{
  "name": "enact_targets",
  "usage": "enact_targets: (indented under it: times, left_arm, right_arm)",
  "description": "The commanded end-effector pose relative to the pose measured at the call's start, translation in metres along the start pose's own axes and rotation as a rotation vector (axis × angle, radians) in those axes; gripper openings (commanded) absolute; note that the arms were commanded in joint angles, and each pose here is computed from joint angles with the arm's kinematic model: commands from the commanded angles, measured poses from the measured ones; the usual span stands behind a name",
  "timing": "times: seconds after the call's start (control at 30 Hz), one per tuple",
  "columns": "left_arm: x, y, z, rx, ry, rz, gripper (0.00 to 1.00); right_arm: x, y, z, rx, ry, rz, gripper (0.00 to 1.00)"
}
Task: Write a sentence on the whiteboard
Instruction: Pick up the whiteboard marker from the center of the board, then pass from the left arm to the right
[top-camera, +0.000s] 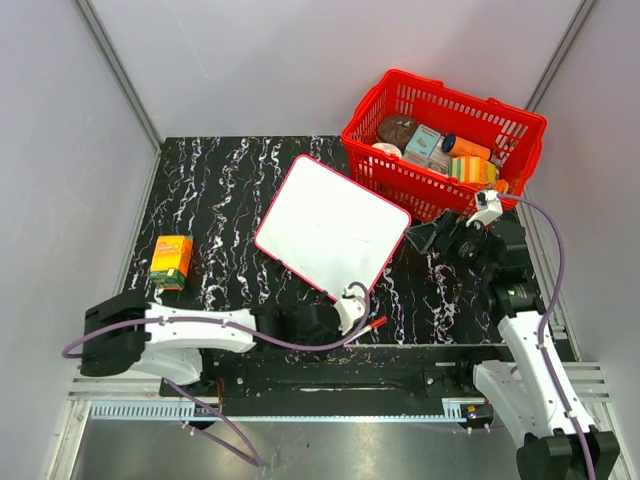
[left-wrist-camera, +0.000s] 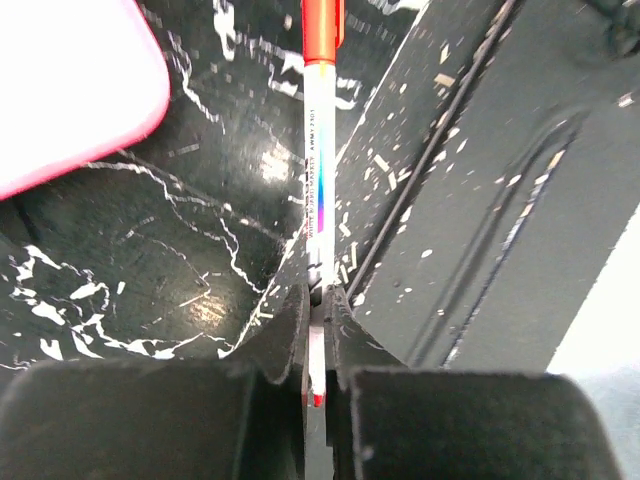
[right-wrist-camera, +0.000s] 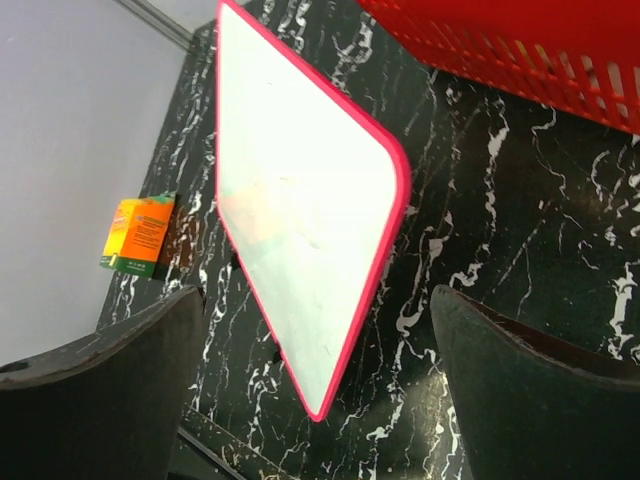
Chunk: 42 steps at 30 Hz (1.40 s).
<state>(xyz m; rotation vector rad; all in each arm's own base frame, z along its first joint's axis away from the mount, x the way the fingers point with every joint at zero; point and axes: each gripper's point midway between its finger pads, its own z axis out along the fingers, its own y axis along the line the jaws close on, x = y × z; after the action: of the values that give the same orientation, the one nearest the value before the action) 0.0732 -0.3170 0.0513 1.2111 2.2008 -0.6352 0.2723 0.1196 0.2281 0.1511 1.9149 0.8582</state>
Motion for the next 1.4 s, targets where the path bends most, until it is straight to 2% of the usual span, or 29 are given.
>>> enact_targets:
  times: [0.0,0.2,0.37,0.43,0.57,0.77,0.97,1.1,1.2,1.23,1.37]
  left_arm:
    - [-0.065,-0.010,-0.032,0.048,-0.203,-0.030,0.00]
    - [-0.104,0.011,-0.059,0.067,-0.304,-0.101,0.00]
    - [-0.138,0.042,-0.086,0.074,-0.433,-0.182,0.00]
    - [-0.151,0.041,-0.100,0.126,-0.487,-0.181,0.00]
    - [-0.174,0.049,-0.128,0.138,-0.570,-0.155,0.00]
    - [-0.197,0.041,-0.162,0.178,-0.656,-0.104,0.00]
    - [-0.206,0.031,-0.175,0.229,-0.682,-0.084,0.00]
    - [-0.206,0.028,-0.173,0.248,-0.676,-0.084,0.00]
    - [-0.208,0.029,-0.174,0.238,-0.684,-0.091,0.00]
    - [-0.208,0.030,-0.175,0.233,-0.688,-0.094,0.00]
    - [-0.212,0.034,-0.180,0.212,-0.710,-0.102,0.00]
  right_arm:
    - [-0.026,0.042,-0.019,-0.127,-0.059,-0.052,1.00]
    - [-0.020,0.086,-0.035,-0.349,0.024,-0.113,1.00]
    - [-0.012,0.121,-0.048,-0.584,0.095,-0.082,1.00]
    - [-0.013,0.128,-0.050,-0.637,0.094,-0.060,1.00]
    - [-0.007,0.132,-0.040,-0.647,0.137,-0.034,1.00]
    - [0.014,0.153,-0.020,-0.671,0.212,-0.014,1.00]
    - [0.024,0.170,-0.018,-0.757,0.240,0.034,0.99]
    - [0.030,0.185,-0.021,-0.811,0.259,0.020,0.91]
    - [0.037,0.191,-0.027,-0.856,0.282,0.016,0.81]
    - [0.039,0.192,-0.028,-0.863,0.293,0.022,0.73]
    - [0.045,0.191,-0.032,-0.877,0.320,0.021,0.54]
